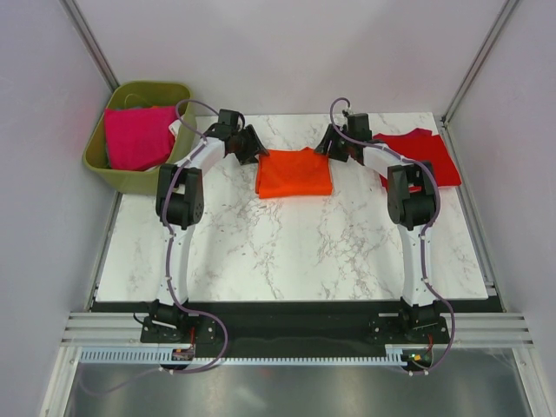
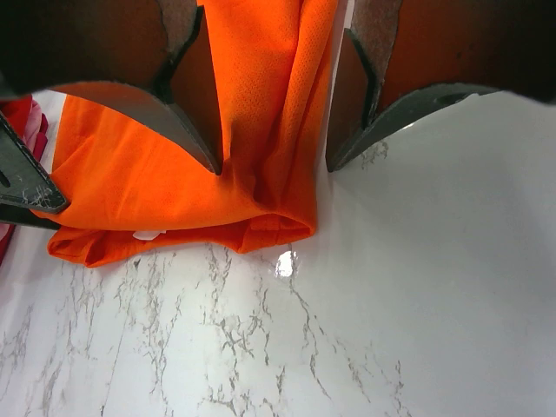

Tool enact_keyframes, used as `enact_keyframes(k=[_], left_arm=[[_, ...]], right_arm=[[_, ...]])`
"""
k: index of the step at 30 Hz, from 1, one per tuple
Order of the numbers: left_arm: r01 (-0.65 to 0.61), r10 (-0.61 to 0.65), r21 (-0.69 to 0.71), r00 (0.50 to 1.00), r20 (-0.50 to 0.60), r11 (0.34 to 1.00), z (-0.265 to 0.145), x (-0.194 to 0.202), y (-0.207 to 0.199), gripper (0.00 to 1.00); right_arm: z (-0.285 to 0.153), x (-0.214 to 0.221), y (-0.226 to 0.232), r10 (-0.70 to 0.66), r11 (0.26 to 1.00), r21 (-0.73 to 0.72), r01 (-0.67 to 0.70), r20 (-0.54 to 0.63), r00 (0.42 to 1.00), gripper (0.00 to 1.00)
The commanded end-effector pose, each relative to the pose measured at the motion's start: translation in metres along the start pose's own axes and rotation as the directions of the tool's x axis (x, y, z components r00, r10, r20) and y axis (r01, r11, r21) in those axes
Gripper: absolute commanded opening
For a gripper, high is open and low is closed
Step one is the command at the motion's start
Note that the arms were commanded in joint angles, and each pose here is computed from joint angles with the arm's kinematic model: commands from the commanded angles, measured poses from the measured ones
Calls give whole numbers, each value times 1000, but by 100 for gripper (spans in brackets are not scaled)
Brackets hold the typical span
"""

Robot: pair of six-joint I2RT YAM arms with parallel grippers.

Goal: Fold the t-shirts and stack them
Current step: Fold the tshirt, then neatly place the folded tshirt to the corner

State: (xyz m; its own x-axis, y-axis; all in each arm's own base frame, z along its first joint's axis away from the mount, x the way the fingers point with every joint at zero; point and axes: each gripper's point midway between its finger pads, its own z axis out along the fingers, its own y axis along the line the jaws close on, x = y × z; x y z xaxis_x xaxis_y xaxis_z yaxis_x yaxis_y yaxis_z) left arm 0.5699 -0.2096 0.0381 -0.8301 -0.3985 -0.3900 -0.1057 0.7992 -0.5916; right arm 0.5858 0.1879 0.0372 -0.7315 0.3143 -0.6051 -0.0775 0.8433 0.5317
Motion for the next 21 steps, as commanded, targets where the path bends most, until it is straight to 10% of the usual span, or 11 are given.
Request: enact_keyframes(k=[1, 13, 18, 21], left_arm=[[-57, 58, -19, 998, 34, 998, -10, -4, -4, 59], [-49, 50, -10, 998, 29, 999, -2, -4, -5, 45], [-75, 75, -2, 996, 57, 997, -5, -10, -17, 13], [-95, 94, 5, 993, 78, 995, -12, -12, -27, 2]], right_arm=[[1, 36, -26, 1, 995, 97, 9, -103, 995, 63], [18, 40, 2, 85, 995, -49, -92, -143, 986, 36], [14, 30, 16, 81, 993, -81, -90, -109, 991, 0], [6, 22, 25, 89, 989, -110, -98, -84, 993, 0]])
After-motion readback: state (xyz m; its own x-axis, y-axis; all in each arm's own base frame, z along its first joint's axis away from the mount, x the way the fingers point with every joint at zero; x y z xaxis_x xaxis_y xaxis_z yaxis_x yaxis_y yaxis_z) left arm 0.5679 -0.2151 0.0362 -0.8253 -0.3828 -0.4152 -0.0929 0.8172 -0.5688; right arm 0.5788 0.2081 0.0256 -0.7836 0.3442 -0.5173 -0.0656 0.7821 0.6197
